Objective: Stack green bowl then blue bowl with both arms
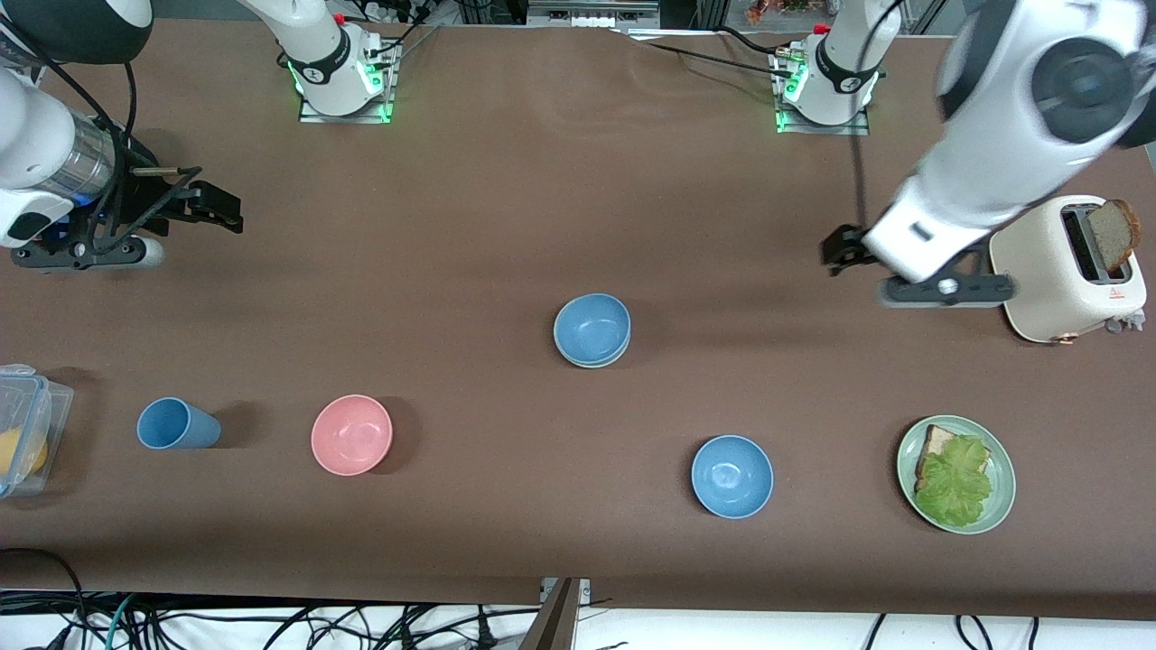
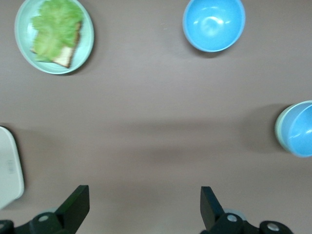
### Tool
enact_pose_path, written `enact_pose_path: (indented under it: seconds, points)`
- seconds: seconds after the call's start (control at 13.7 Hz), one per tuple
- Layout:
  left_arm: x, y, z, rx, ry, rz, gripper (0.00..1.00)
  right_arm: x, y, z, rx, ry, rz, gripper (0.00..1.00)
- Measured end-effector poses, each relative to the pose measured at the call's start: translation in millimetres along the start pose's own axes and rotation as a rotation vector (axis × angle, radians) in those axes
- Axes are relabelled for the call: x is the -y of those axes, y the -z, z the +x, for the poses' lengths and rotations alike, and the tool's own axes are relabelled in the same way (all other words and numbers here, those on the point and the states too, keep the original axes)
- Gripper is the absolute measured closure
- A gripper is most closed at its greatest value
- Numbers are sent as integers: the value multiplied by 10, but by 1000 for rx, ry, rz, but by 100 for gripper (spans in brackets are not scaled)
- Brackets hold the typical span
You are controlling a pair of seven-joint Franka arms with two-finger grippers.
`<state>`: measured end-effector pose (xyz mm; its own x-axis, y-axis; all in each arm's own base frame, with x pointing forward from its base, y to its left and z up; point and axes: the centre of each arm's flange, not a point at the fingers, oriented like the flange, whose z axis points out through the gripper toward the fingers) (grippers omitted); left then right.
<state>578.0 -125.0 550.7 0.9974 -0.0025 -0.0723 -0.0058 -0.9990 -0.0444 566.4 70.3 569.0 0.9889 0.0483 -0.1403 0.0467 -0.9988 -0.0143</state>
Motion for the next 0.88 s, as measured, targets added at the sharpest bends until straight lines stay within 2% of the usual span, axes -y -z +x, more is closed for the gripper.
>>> enact_pose_path:
  seconds: [0.22,0.88]
  points:
    - [490,28,-204,10,31,-46,0,4,0,0,0,1,0,0]
    - [454,-94,-337,-12,33,-67,0,-1,0,0,0,1,-4,0]
